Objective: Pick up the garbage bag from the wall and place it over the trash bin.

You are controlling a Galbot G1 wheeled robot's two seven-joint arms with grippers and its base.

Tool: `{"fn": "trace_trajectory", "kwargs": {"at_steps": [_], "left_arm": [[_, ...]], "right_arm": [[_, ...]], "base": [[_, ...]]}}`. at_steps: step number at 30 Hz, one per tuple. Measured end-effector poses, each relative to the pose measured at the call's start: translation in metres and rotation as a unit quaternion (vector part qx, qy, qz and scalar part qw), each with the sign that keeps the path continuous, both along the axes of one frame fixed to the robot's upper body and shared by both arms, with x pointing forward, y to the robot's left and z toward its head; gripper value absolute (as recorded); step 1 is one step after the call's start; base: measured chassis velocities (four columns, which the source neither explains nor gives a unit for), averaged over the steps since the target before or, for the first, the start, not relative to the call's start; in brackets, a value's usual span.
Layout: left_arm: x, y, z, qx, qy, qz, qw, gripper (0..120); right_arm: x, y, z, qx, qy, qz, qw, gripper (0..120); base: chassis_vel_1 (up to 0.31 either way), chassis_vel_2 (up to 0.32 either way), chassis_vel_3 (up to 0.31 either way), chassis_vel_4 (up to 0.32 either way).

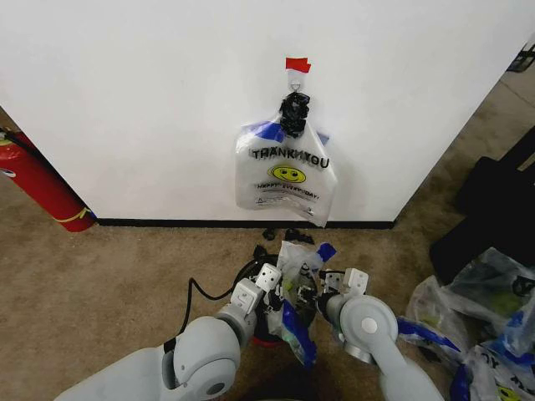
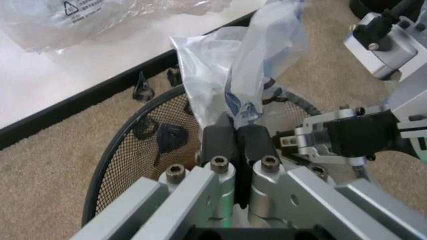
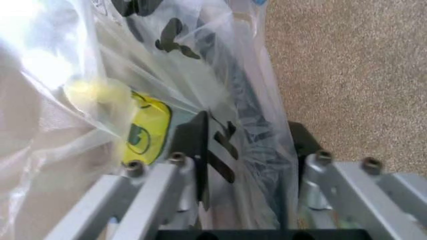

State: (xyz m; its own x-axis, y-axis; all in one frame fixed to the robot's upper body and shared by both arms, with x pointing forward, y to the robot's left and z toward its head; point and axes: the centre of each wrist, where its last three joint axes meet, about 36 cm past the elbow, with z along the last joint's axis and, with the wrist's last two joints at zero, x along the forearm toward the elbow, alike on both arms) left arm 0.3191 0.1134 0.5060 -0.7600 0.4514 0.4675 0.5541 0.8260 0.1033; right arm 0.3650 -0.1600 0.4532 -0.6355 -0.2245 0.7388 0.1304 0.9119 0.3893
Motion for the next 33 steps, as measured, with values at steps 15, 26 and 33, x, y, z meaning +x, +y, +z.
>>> {"fn": "trace_trajectory", "kwargs": {"at_steps": [15, 26, 33], "left_arm": [[0.001, 0.001, -0.002, -0.001, -0.001, 0.004, 1.0000, 0], [0.004, 0.002, -0.004, 0.002, 0.000, 0.008, 1.0000, 0], [0.004, 0.005, -0.004, 0.005, 0.000, 0.012, 0.9999, 0]], "right_arm": [[0.015, 0.004, 0.005, 0.005, 0.026, -0.006, 1.000, 0], [0.014, 0.008, 0.006, 0.008, 0.021, -0.013, 1.000, 0], [0.011, 0.010, 0.006, 0.020, 0.020, -0.022, 0.999, 0]], "base": [[0.000, 0.000, 0.000, 0.000], [0.000, 0.000, 0.000, 0.000], [0.000, 0.000, 0.000, 0.000]]}}
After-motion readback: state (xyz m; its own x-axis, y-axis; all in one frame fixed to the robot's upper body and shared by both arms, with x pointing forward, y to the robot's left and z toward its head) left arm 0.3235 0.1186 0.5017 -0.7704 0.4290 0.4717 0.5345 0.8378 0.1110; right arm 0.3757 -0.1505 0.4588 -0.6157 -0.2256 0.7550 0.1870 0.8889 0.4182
